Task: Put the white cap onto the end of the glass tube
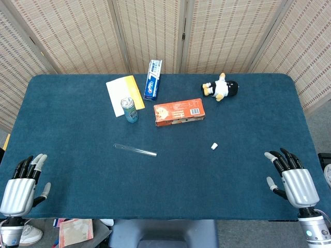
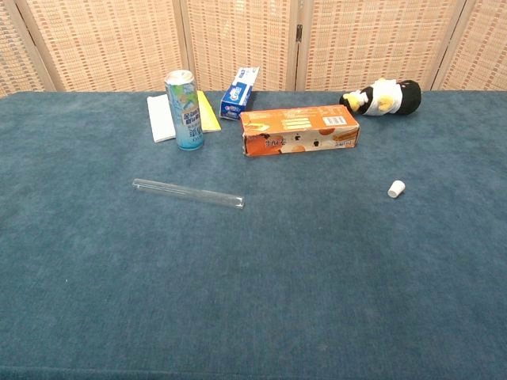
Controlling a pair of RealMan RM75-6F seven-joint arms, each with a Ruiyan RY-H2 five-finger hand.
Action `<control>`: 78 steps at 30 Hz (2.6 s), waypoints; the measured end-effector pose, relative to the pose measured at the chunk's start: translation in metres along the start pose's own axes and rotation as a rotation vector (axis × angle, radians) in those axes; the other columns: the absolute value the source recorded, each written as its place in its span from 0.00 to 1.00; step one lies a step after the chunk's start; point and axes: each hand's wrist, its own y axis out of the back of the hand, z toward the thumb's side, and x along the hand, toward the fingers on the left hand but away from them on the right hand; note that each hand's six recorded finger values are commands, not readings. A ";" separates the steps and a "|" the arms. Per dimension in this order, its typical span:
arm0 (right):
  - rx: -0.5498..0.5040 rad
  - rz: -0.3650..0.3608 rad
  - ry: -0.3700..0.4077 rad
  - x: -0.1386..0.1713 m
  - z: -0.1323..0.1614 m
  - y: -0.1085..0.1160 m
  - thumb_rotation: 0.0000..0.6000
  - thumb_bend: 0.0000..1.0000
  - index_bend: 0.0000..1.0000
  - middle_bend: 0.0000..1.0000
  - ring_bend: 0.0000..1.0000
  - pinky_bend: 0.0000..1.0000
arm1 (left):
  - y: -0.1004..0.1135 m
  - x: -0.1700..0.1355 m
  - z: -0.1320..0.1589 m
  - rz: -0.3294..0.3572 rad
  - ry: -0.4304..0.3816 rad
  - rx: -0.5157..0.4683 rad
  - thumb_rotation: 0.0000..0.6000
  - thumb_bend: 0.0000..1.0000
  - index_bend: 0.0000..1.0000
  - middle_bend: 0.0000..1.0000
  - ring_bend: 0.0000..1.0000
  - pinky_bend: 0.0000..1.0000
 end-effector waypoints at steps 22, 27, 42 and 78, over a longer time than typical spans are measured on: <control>0.005 -0.002 0.032 -0.012 0.009 0.007 1.00 0.35 0.17 0.17 0.06 0.14 | 0.004 0.069 0.038 0.024 -0.177 0.020 1.00 0.39 0.19 0.36 0.35 0.39; 0.010 0.004 0.038 -0.015 0.012 0.008 1.00 0.35 0.17 0.17 0.06 0.14 | -0.001 0.106 0.070 -0.018 -0.295 0.045 1.00 0.39 0.24 0.50 0.56 0.74; 0.017 0.016 0.028 -0.015 0.012 0.007 1.00 0.35 0.17 0.17 0.06 0.14 | -0.047 0.181 0.167 -0.182 -0.484 0.132 1.00 0.39 0.38 0.92 0.92 1.00; 0.010 0.026 -0.006 -0.011 -0.001 0.004 1.00 0.35 0.17 0.17 0.06 0.14 | -0.112 0.209 0.254 -0.333 -0.365 0.192 0.96 0.36 0.39 1.00 0.99 1.00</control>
